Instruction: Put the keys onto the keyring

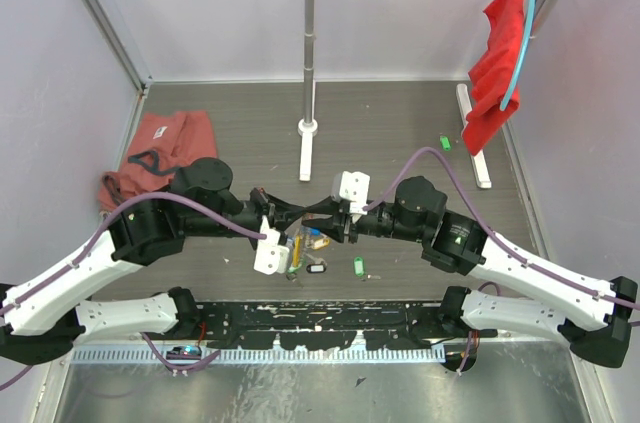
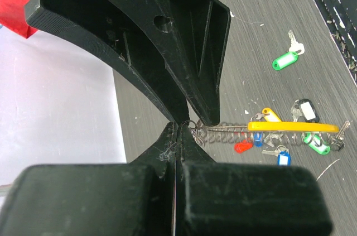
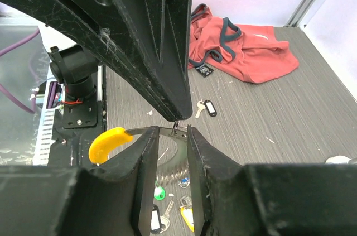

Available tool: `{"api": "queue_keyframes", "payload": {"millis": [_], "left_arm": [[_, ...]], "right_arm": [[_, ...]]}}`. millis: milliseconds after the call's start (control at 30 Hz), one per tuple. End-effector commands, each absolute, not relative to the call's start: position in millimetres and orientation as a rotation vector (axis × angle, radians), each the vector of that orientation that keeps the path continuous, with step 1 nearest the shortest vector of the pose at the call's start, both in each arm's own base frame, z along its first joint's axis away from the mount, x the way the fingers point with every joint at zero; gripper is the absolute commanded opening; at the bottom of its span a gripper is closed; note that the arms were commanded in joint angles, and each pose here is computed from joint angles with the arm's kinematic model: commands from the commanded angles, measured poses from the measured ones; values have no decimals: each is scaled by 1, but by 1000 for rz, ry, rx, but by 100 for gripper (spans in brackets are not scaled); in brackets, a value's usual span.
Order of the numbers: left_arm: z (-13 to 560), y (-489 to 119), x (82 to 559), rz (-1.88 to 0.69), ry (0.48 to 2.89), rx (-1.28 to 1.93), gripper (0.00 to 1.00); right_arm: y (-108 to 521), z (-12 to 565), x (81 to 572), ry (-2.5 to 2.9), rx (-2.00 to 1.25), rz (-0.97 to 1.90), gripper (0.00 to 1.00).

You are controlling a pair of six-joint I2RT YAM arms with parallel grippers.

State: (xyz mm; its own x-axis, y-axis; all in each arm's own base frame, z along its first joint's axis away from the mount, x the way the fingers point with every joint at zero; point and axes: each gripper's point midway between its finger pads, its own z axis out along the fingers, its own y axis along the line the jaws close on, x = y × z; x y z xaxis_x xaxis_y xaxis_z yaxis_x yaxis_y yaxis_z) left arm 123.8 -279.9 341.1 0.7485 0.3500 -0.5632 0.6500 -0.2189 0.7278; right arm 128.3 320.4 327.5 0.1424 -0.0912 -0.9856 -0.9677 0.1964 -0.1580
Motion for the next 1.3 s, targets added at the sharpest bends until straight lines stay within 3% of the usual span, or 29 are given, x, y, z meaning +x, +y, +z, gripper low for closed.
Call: {"api": "queue_keyframes", "payload": {"millis": [0,433,567,633,700,833,900,1067,1267], "left_arm": [[348,-287,122,-348,732,1806,0],[350,-287,120,-361,729,1799,0],[350,-287,121,-361,736,1789,0],[353,-287,123,-362,753,1767,0],[360,-287,126,-371,787,1717,7],[378,-284,131,-415,878,1557,40],[388,-277,131,-461,935,1456,48],[398,-262,135,-585,1130,1195,58],[360,-254,139,-683,1460,1032,59]], "right_arm": [[323,370,126,1126,-1120,941,32],[325,371,133,1153,-1085,928,17],[326,369,135,1170,-1081,925,2],[325,369,136,1174,-1077,919,1],[323,368,137,1185,-1071,908,1],[314,368,141,1210,-1042,876,1],[308,368,142,1227,-1025,861,1],[293,366,147,1304,-964,827,1],[279,344,153,1468,-908,792,1]]}}
